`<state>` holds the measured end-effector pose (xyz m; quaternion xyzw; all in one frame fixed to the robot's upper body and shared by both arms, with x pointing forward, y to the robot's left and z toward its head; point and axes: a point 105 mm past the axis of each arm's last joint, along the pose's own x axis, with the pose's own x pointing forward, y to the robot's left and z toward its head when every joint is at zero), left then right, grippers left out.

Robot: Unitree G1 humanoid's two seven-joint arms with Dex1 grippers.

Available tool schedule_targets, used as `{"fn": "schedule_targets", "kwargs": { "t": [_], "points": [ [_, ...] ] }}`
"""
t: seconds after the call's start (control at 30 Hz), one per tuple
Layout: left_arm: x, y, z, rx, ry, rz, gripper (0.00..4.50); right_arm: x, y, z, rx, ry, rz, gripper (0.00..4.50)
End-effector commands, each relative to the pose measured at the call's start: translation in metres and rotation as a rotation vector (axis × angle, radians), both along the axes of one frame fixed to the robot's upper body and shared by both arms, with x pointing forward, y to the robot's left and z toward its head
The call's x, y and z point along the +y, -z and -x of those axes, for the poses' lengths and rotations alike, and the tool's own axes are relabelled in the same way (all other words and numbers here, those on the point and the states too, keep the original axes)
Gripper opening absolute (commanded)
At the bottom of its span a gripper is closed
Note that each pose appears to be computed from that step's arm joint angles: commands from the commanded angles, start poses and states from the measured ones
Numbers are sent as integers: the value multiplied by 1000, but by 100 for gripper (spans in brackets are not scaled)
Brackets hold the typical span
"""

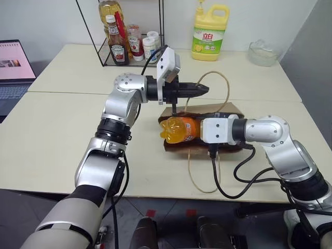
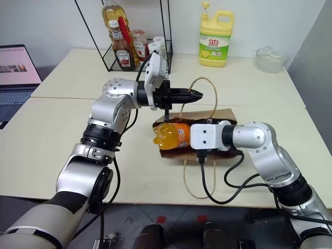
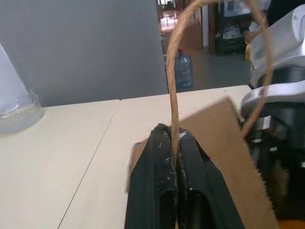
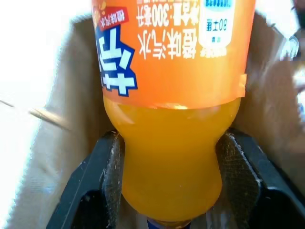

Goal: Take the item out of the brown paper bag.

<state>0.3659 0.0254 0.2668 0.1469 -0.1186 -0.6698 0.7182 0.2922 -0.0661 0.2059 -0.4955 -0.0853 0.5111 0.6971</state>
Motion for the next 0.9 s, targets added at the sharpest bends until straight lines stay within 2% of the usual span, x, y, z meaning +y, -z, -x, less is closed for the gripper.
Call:
{"fn": "schedule_targets", "kwargs": {
  "t": [0.03,0.27,0.73,0.9],
  "points": [
    [-1,-14,0,-49,-2,21,0,-4,-18,15,-72,-53,-12,241],
    [-2,-15,-2,-53,-8,24,0,-2,-29,27,-83,-106,-95,241],
    [-5,-11,-18,-82,-90,24,0,-12,-80,43,-224,-46,-361,241],
    [-3,-10,-23,-93,-116,19,0,-33,-99,45,-357,19,-332,241]
  ]
}}
